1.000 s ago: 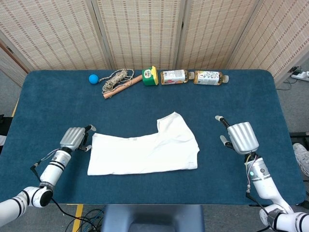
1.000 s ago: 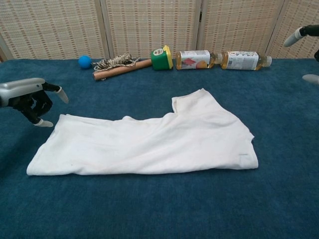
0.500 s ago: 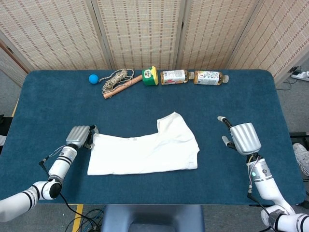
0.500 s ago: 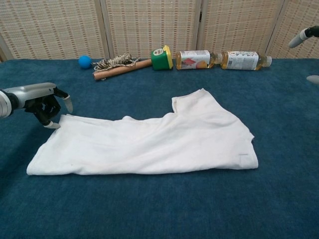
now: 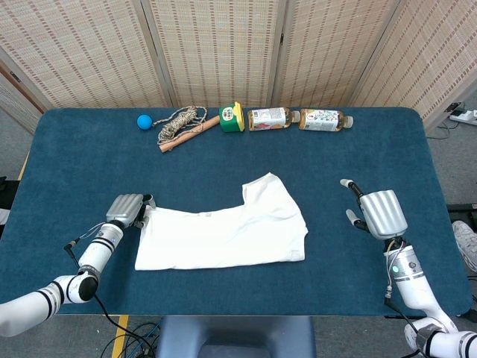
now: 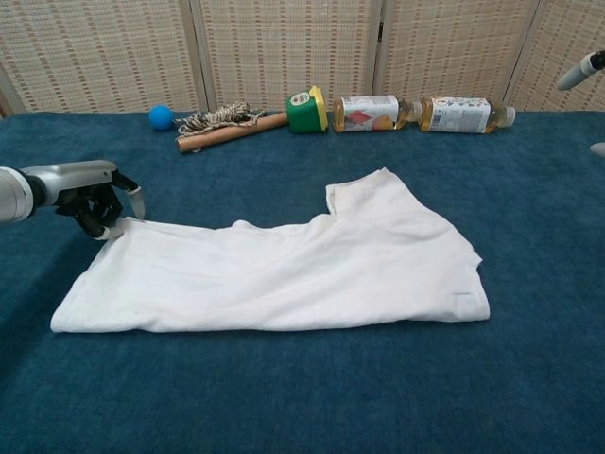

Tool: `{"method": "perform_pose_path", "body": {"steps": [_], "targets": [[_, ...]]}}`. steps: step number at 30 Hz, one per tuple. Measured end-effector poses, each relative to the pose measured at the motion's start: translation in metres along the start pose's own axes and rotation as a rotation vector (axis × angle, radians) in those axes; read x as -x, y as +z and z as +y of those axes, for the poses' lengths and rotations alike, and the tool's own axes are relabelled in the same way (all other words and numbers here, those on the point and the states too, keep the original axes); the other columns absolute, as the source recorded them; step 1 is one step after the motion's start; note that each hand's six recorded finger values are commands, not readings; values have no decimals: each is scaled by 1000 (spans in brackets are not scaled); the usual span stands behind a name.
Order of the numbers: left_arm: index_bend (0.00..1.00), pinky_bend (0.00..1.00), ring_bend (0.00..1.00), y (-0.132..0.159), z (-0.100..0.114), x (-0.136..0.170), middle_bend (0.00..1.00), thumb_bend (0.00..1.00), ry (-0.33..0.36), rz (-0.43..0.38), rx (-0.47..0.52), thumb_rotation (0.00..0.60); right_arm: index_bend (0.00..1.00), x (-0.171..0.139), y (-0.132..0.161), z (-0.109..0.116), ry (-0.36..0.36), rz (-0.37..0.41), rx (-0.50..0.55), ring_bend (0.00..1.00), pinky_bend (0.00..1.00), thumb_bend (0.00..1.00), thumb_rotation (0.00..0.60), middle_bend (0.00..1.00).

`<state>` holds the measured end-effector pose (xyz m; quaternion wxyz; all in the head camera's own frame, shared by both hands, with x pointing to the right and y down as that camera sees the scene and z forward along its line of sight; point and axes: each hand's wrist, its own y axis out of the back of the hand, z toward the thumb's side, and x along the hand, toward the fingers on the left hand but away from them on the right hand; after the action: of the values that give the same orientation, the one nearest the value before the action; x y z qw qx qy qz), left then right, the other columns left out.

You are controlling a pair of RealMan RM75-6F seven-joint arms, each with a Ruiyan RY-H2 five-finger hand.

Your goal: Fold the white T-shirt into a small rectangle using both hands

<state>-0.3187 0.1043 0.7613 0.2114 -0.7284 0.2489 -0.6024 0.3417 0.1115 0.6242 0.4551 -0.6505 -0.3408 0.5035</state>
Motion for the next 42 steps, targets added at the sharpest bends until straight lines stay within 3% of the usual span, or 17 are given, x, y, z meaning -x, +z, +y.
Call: {"method": "perform_pose_path", "body": {"steps": [11,21,33,42], "targets": [[389,927,739,5,4,-2,788,445,-23,5,-23,600,228,-1,-5,-4,8,-11,13,923,1000,311,600,879],[463,927,740,10,-5,-5,790,440,-25,12,-43,600,228,-2,-10,-8,16,-23,25,923,1000,313,600,879],[589,928,756,13,-2,-8,820,443,30,15,-48,600,228,-3,-15,-8,15,-36,37,923,1000,313,600,879],[602,928,761,11,7,-10,827,475,78,26,-31,600,228,-4,-17,-6,7,-45,44,923,1000,313,600,879]]}}
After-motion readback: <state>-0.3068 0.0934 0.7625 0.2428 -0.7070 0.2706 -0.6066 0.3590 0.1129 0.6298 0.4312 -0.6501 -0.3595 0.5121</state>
